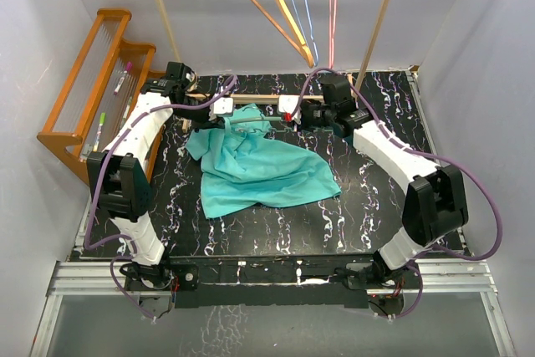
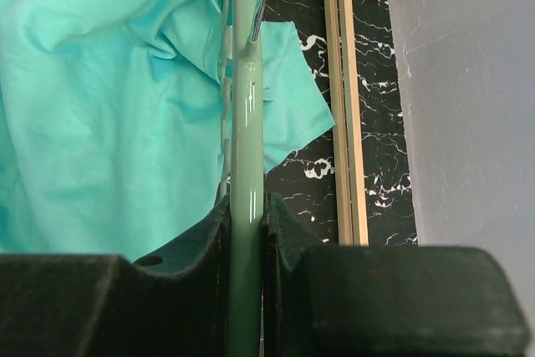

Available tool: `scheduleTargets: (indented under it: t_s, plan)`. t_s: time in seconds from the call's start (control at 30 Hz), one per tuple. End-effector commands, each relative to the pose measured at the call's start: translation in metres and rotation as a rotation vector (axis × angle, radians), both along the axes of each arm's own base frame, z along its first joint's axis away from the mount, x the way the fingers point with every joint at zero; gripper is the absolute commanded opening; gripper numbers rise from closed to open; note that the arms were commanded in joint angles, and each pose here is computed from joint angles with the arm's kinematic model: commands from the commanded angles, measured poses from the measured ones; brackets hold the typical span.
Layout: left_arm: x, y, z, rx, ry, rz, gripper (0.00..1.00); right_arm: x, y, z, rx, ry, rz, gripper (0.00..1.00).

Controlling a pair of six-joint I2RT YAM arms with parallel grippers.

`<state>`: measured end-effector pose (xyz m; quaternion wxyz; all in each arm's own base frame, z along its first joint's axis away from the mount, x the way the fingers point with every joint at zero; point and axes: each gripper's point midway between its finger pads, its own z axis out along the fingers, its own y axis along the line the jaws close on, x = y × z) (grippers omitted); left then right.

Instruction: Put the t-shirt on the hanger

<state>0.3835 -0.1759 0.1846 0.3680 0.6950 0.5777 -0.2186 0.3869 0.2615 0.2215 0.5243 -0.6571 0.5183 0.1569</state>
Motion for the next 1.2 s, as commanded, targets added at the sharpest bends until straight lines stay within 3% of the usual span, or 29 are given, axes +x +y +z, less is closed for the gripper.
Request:
scheduleTargets:
  t_s: [0.0, 0.8, 1.17]
  plan:
    - [-0.012, -0.014, 0.015, -0.056, -0.01, -0.042, 0.0, 0.017, 0.011, 0.031, 0.025, -0.151, 0.021, 0.08]
    - [0.012, -0.017, -0.01, -0.123, -0.067, 0.117, 0.02, -0.014, 0.016, 0.025, 0.118, -0.09, 0.077, 0.08]
    - [0.011, -0.019, 0.006, -0.277, -0.052, 0.195, 0.17, -0.019, 0.014, 0.041, 0.194, -0.079, 0.096, 0.08]
